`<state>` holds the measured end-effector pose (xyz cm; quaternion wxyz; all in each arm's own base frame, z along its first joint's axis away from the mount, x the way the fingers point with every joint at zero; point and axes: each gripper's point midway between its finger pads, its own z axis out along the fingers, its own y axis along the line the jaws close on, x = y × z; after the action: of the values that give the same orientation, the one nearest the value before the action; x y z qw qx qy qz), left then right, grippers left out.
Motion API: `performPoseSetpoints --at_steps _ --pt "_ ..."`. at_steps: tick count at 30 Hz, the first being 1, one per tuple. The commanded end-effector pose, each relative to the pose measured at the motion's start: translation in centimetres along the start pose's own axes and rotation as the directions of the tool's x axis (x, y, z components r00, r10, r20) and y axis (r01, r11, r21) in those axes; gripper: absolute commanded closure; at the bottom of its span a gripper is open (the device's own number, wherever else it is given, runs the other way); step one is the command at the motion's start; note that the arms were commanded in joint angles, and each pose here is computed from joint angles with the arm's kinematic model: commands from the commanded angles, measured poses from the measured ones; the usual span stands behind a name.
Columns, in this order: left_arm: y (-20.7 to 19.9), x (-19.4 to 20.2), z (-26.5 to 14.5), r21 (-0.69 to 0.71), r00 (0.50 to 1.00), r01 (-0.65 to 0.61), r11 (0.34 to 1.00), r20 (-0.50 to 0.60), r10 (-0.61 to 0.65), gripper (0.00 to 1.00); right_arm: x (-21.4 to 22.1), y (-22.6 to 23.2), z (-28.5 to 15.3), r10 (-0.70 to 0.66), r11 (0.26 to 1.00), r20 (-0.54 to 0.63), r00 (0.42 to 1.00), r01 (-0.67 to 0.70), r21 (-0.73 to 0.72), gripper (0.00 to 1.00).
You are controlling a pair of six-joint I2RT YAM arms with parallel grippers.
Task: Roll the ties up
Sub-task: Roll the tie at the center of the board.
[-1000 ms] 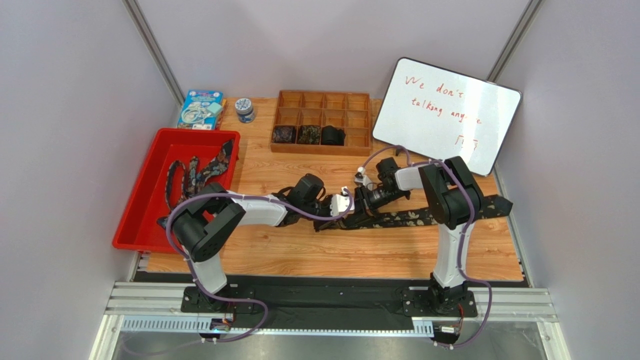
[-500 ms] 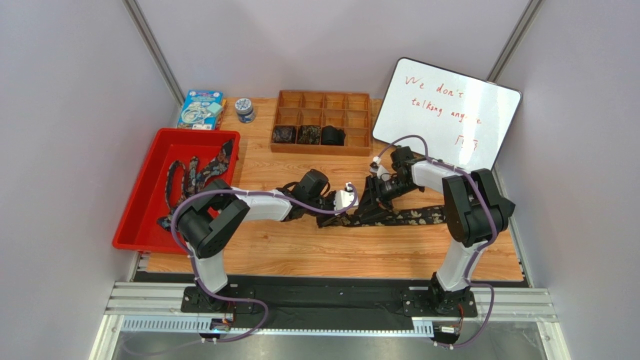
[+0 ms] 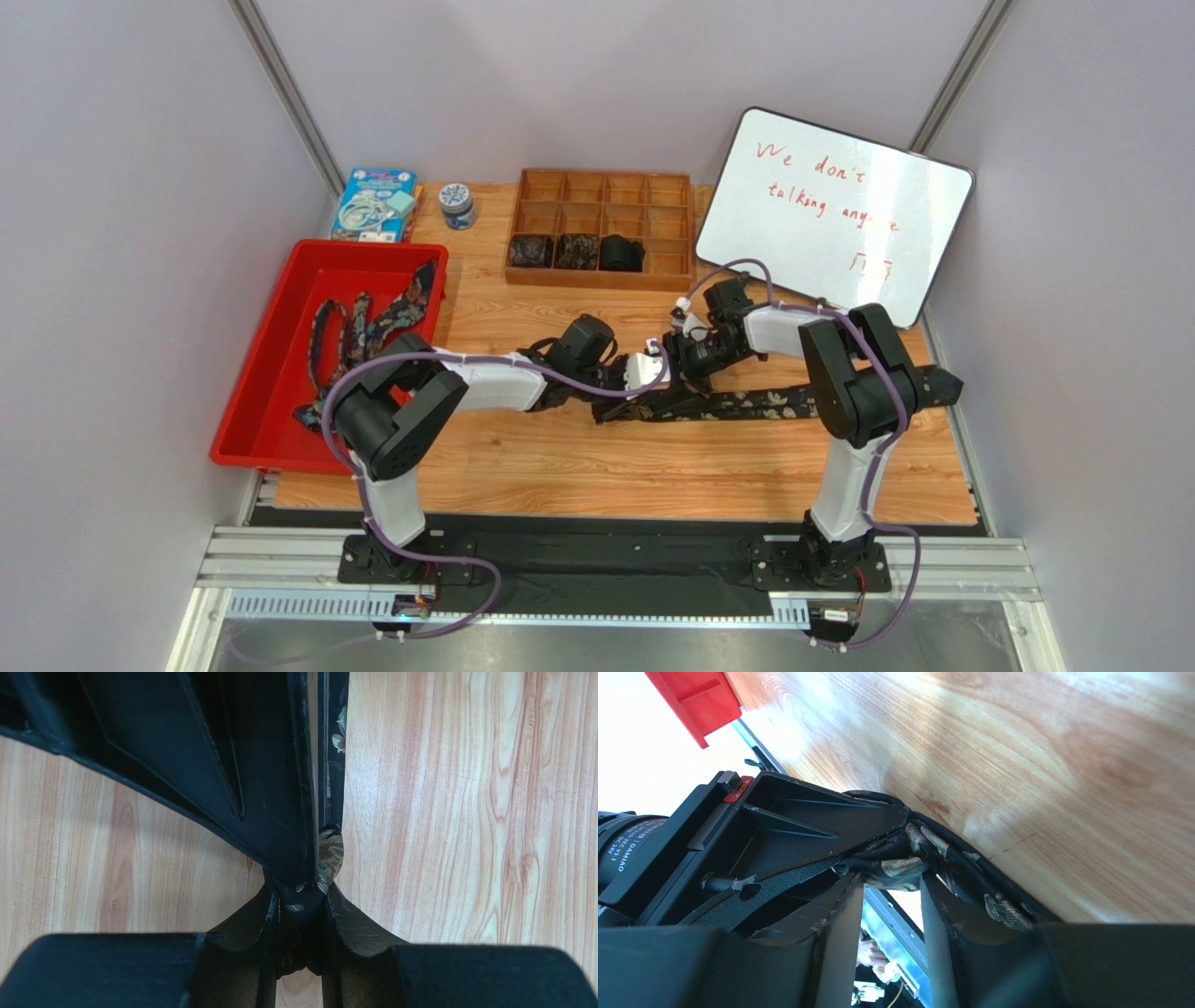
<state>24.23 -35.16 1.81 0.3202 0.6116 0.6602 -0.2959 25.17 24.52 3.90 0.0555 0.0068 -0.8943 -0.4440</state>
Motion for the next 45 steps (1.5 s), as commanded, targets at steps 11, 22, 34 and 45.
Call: performPoseSetpoints --at_steps 11,22,34,45 --pt "-1.2 2.2 -0.3 0.028 0.993 0.09 0.996 -0.078 -0.087 0.65 -0.9 -2.5 0.7 0.002 0.998 0.0 1.0 -0.002 0.061 1.0" --pt "-0.9 2.9 0.1 0.029 0.991 0.082 0.996 -0.106 -0.078 0.8 -1.4 -1.0 -0.7 0.021 1.0 0.008 1.0 -0.021 -0.02 0.88" --pt "-1.2 3.5 0.1 0.038 0.987 0.095 0.995 -0.132 -0.09 0.83 -0.5 1.4 -0.8 -0.042 0.999 0.051 0.998 0.042 0.006 0.58" --pt "-1.4 3.5 0.1 0.041 0.986 0.106 0.994 -0.133 -0.1 0.82 -0.7 -1.1 1.7 -0.03 0.996 0.007 1.0 0.029 0.081 0.98"
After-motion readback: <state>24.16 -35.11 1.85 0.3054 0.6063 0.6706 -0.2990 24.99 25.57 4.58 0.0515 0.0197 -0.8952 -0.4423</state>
